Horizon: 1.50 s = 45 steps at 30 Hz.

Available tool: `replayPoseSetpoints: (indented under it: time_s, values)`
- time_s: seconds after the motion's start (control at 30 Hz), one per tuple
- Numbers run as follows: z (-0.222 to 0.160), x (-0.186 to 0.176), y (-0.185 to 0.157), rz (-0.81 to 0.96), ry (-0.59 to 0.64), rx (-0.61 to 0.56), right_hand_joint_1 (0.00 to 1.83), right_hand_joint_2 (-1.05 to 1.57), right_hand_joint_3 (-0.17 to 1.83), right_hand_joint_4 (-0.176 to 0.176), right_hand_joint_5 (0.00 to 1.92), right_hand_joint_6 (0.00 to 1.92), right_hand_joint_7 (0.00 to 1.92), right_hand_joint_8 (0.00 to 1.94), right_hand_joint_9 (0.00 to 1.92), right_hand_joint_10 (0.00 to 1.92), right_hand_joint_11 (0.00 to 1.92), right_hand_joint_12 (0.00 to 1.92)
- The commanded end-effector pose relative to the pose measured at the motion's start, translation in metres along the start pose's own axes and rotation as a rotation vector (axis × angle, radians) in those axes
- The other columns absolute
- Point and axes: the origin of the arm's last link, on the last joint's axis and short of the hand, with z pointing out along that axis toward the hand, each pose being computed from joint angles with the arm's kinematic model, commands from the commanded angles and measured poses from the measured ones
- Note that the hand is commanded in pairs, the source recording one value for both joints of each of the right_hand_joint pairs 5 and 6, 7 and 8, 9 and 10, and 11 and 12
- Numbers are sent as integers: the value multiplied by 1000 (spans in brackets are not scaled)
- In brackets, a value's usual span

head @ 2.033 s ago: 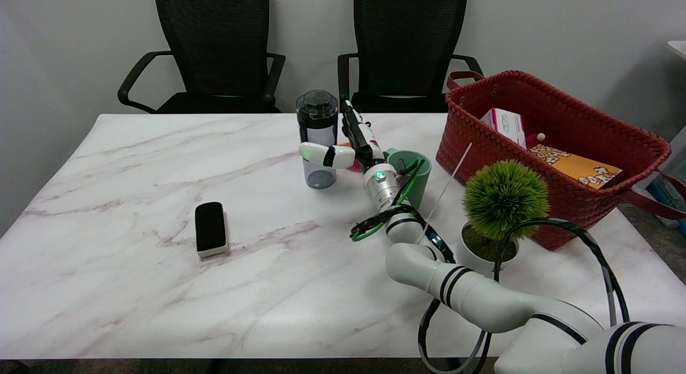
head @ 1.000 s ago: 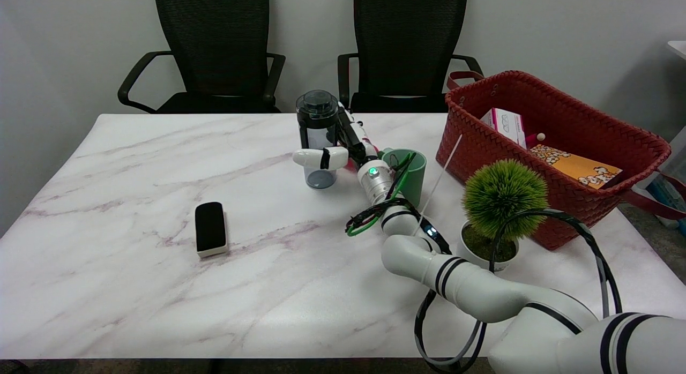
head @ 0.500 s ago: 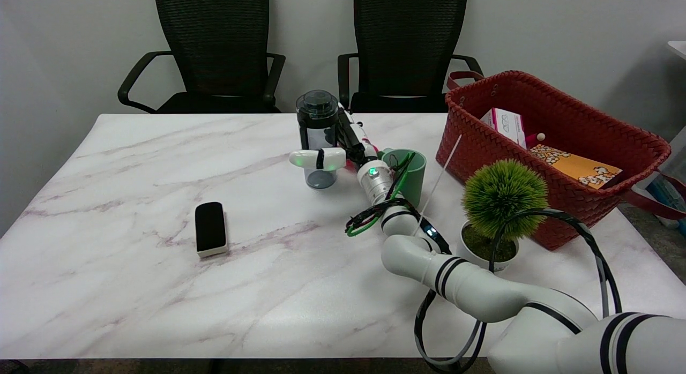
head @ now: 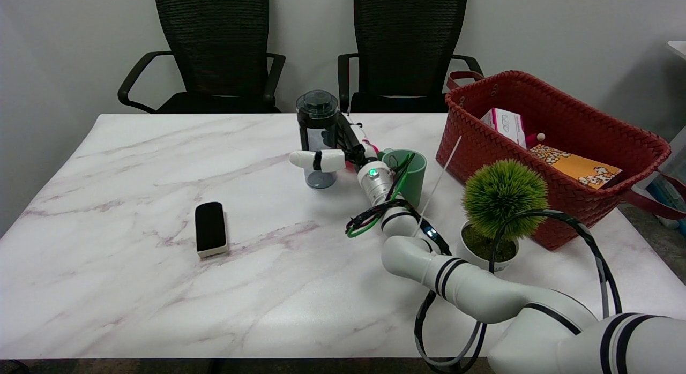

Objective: Pick up the black water bottle.

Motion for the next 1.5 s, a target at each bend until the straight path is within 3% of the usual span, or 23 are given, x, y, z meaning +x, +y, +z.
replayPoseSetpoints:
  time_s: [0.03,0.5,0.87,1.5]
  values:
    - [-1,0,2,0,1,-3,1190,104,557,0,400,400,355,355,412,412,383,383]
    - [-2,0,3,0,1,-6,1209,222,572,0,650,650,556,556,508,508,416,416]
    - [-2,0,3,1,0,-5,1225,370,561,0,790,790,872,872,537,537,648,648]
    - [-3,-1,-5,10,-3,21,1233,517,556,0,856,856,1066,1066,931,931,832,832]
